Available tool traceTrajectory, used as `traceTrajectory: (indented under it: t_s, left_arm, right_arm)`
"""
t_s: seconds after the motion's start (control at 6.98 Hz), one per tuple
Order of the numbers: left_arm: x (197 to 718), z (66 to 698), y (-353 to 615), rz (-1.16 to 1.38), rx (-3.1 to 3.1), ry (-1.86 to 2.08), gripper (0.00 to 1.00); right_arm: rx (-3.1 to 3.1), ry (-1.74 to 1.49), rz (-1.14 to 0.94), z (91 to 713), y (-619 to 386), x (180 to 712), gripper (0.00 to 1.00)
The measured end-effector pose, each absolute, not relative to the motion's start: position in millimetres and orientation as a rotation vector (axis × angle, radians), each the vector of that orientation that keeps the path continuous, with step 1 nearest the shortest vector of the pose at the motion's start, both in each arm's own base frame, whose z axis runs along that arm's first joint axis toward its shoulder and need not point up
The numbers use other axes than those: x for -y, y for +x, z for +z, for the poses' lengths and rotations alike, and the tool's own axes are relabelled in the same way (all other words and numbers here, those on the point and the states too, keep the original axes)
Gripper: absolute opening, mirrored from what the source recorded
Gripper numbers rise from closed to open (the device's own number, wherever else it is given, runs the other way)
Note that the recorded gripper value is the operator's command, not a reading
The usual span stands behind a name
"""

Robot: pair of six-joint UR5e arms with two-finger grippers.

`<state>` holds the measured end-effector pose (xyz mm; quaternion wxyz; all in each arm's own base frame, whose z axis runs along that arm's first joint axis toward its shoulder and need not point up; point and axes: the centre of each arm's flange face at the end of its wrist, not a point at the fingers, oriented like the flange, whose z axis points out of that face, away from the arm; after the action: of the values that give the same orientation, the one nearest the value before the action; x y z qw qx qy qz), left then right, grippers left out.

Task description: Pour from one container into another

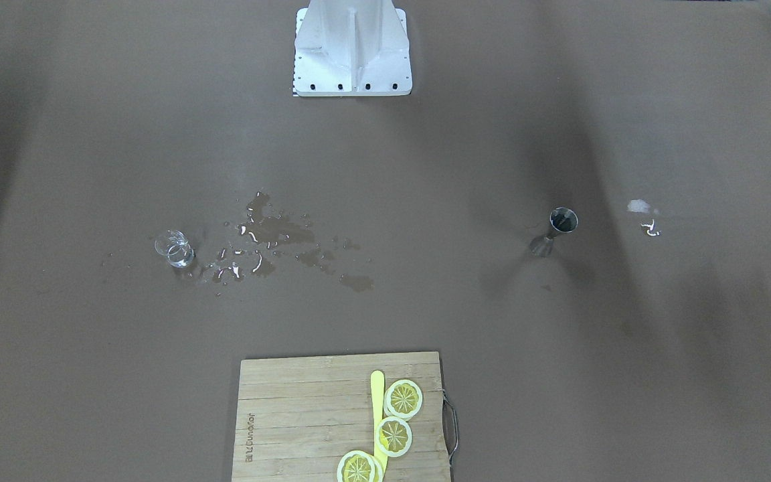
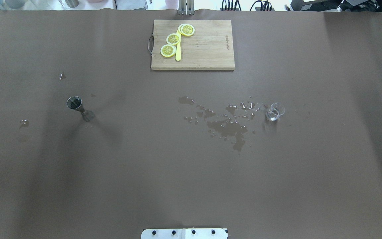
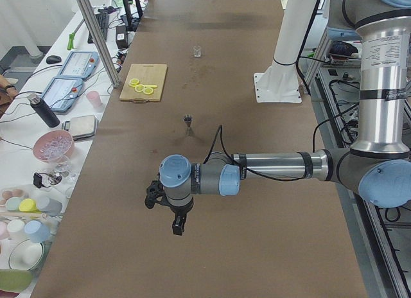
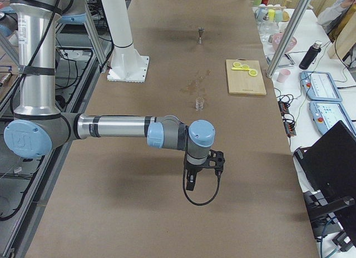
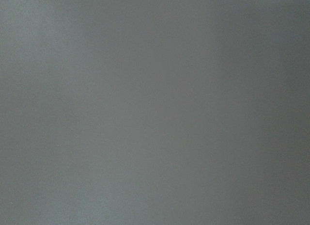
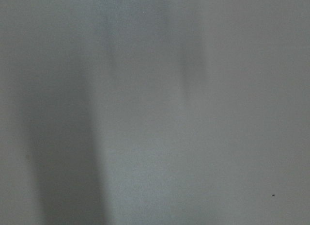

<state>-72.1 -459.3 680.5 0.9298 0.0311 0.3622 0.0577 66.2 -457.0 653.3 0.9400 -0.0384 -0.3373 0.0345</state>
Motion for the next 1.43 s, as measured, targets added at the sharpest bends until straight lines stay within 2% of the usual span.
traceTrajectory:
  t_s: [1.43]
  left_arm:
    - [465,673,-72,0.095,-0.754,0.063,0.99]
  right_arm:
    - [0.692,-0.077,0.07,652,66,457,1.0]
